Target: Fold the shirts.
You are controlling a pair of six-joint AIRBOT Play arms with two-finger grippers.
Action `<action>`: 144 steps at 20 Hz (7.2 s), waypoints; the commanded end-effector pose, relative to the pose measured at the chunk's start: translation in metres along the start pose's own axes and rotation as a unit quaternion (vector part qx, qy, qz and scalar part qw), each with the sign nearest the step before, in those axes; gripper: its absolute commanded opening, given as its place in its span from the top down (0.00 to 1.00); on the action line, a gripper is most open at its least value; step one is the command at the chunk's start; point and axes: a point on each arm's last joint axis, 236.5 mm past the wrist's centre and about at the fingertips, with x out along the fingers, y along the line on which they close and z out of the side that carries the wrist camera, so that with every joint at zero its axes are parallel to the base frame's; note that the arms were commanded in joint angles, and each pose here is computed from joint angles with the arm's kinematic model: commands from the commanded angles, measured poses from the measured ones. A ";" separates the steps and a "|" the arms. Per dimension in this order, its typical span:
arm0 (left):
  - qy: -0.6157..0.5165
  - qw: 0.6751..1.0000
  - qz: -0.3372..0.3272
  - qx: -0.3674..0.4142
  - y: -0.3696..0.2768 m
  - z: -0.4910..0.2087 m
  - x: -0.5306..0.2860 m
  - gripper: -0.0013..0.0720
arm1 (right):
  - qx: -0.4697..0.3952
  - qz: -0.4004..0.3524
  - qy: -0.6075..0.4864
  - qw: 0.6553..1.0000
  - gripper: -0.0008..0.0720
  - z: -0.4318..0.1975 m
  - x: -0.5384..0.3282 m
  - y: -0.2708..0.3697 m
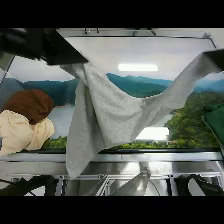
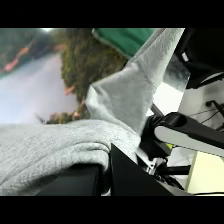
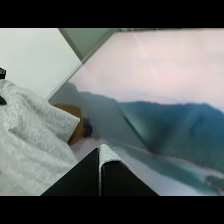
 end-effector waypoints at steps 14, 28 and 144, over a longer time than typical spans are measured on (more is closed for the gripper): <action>0.154 0.900 0.048 -0.405 0.248 -0.170 0.047 0.01 | 0.278 -0.275 0.123 0.912 0.24 -0.206 0.001 -0.302; 0.241 0.822 0.094 -0.508 0.212 -0.332 0.146 0.04 | 0.321 -0.082 0.256 0.908 0.33 -0.281 0.141 -0.242; -0.234 0.965 0.010 -0.115 0.118 -0.070 -0.137 0.95 | -0.072 -0.126 -0.101 0.984 0.97 0.057 -0.059 -0.075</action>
